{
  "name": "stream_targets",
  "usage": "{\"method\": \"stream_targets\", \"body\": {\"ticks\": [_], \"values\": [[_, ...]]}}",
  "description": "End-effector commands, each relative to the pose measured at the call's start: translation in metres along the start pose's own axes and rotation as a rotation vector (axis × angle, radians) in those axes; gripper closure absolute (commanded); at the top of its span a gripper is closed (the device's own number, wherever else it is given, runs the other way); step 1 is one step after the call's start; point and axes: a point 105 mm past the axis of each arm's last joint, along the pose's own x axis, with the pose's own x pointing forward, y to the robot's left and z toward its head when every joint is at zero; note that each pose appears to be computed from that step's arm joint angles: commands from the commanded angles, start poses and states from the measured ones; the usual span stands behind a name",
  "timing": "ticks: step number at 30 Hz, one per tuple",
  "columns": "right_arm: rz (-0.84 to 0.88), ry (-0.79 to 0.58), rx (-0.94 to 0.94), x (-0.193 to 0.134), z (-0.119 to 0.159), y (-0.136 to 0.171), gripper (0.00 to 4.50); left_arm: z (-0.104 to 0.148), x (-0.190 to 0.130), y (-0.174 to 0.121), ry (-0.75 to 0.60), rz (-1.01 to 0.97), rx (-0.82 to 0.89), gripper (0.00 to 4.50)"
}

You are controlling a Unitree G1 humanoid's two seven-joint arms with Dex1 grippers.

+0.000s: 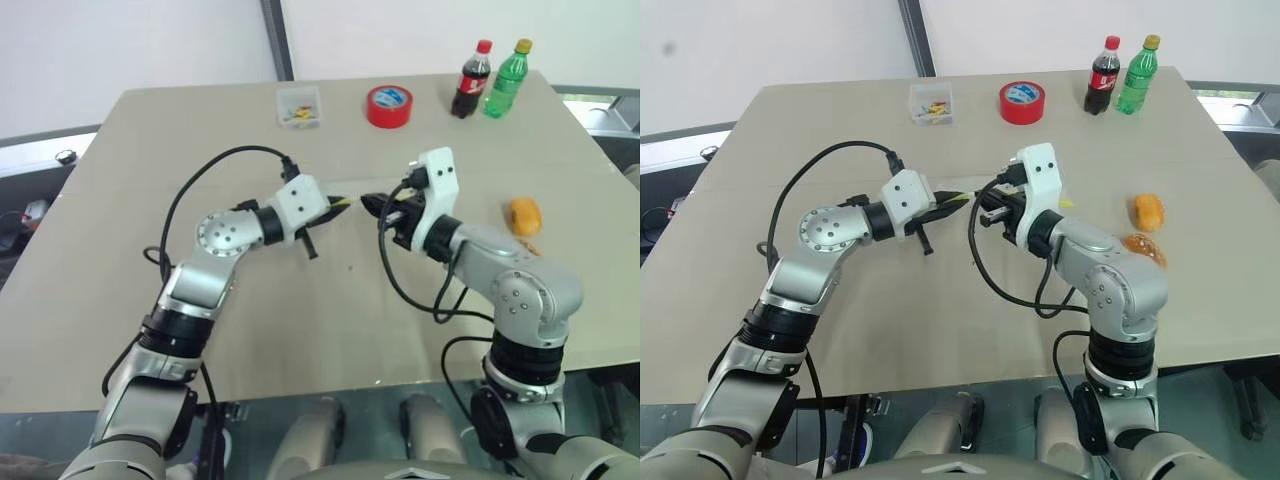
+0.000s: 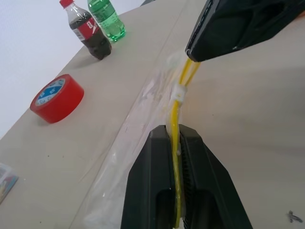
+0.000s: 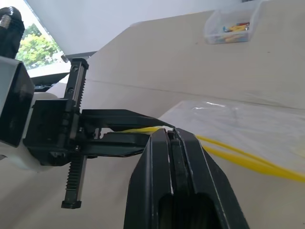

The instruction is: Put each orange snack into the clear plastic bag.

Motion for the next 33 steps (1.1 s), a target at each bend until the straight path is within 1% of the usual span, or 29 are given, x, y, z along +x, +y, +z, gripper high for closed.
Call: {"method": "stream_targets", "body": {"ticks": [1,12,18,20,24,25,26,27,28,29,30,31,33], "values": [[-0.01,-0.027,-0.002,-0.001,0.005,-0.002,4.47,0.016,-0.006,0.004,-0.054,0.014,0.036,4.5],[-0.004,-0.011,-0.006,-0.003,-0.001,-0.001,4.47,0.015,-0.009,0.003,-0.048,0.023,0.009,4.5],[-0.037,-0.006,0.016,0.001,-0.004,-0.008,4.47,0.021,-0.009,-0.008,-0.082,-0.033,0.035,4.5],[-0.07,-0.013,0.045,0.005,-0.004,-0.014,4.47,0.023,-0.011,-0.017,-0.097,-0.071,0.045,4.5],[-0.208,-0.005,0.156,0.018,-0.018,-0.039,4.47,0.023,-0.012,-0.026,-0.1,-0.108,0.05,4.5],[-0.259,-0.002,0.118,0.018,-0.021,-0.047,4.47,0.021,-0.012,-0.025,-0.091,-0.106,0.054,4.5],[-0.309,-0.004,-0.023,0.016,-0.02,-0.055,4.47,0.019,-0.013,-0.023,-0.08,-0.099,0.058,4.5],[-0.328,-0.003,-0.195,0.014,-0.02,-0.058,4.47,0.017,-0.014,-0.021,-0.068,-0.088,0.059,4.5],[-0.331,0.026,-0.43,0.012,-0.023,-0.059,4.47,0.015,-0.015,-0.019,-0.059,-0.079,0.064,4.5],[-0.3,0.034,-0.608,0.011,-0.026,-0.058,4.47,0.014,-0.015,-0.017,-0.051,-0.073,0.073,4.5],[-0.247,0.055,-0.744,0.01,-0.033,-0.055,4.47,0.013,-0.016,-0.016,-0.045,-0.067,0.08,4.5],[-0.208,0.079,-0.836,0.009,-0.038,-0.053,4.47,0.012,-0.016,-0.015,-0.039,-0.062,0.084,4.5],[-0.166,0.078,-0.959,0.01,-0.039,-0.05,4.47,0.01,-0.016,-0.016,-0.035,-0.063,0.09,4.5]]}}
